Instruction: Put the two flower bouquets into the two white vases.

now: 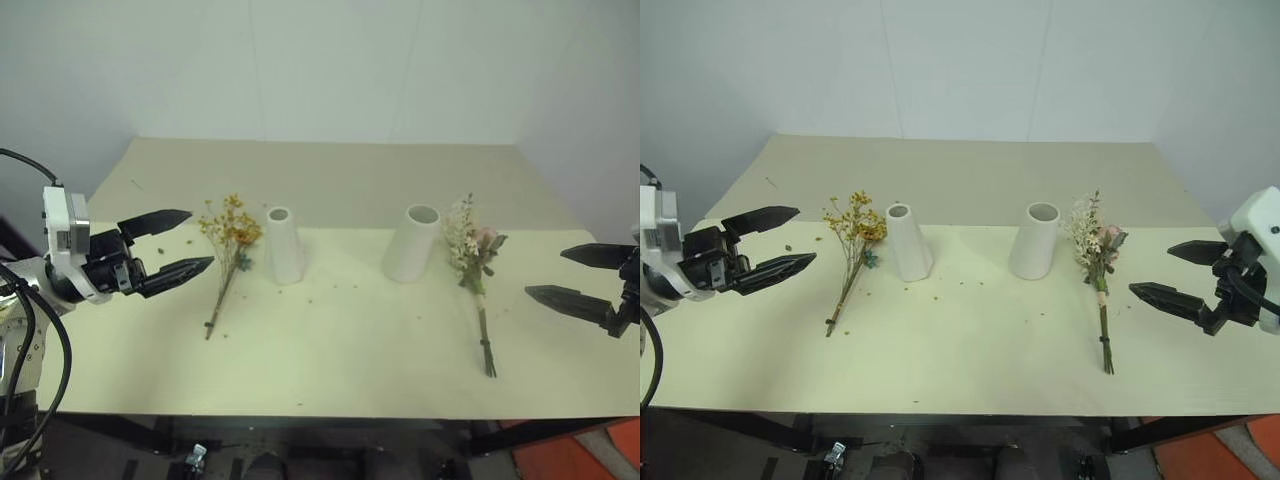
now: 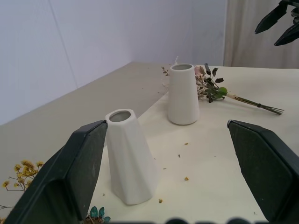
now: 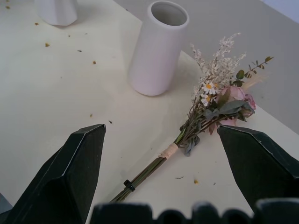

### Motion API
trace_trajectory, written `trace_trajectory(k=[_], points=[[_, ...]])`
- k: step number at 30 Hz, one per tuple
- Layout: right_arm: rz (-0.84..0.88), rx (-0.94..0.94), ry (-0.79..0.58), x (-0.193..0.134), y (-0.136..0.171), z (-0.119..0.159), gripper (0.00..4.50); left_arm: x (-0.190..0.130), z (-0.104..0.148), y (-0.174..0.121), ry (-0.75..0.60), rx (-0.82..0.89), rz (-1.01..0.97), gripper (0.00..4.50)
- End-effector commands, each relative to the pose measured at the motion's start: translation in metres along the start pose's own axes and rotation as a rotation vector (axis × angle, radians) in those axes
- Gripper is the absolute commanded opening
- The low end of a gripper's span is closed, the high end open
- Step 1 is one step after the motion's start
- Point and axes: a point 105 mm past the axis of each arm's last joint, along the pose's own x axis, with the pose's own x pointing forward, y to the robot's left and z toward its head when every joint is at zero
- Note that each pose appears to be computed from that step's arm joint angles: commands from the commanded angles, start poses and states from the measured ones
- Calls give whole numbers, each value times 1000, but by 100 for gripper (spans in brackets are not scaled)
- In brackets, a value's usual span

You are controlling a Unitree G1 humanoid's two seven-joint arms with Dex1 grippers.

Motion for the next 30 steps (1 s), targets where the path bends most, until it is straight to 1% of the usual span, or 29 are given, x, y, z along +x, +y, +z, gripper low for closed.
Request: trace_trajectory(k=[1, 8, 12, 16, 18, 20, 21, 26, 28, 30], points=[[-39, -51, -16, -8, -5, 12, 450, 5, 10, -1, -24, 46, -10, 449], [-26, -28, -28, -6, 2, 11, 450, 9, 12, 2, -30, 47, -11, 449], [12, -22, -82, 7, 12, 18, 450, 15, 7, 9, 26, 37, 79, 449], [74, 27, -220, 36, 24, 40, 450, 12, -5, 19, 206, 2, 252, 449], [129, 31, -238, 55, 37, 46, 450, 8, -11, 25, 285, -18, 384, 449], [194, 15, -247, 69, 52, 50, 450, 3, -18, 24, 363, 42, 496, 449], [218, 9, -250, 74, 57, 53, 450, 1, -22, 22, 393, 25, 519, 449], [323, -17, -267, 89, 76, 64, 450, -6, -46, 32, 535, -197, 691, 449], [343, -24, -264, 92, 78, 66, 450, -4, -56, 32, 629, -250, 724, 449], [357, -33, -261, 95, 79, 67, 450, 0, -61, 30, 688, -294, 734, 449]])
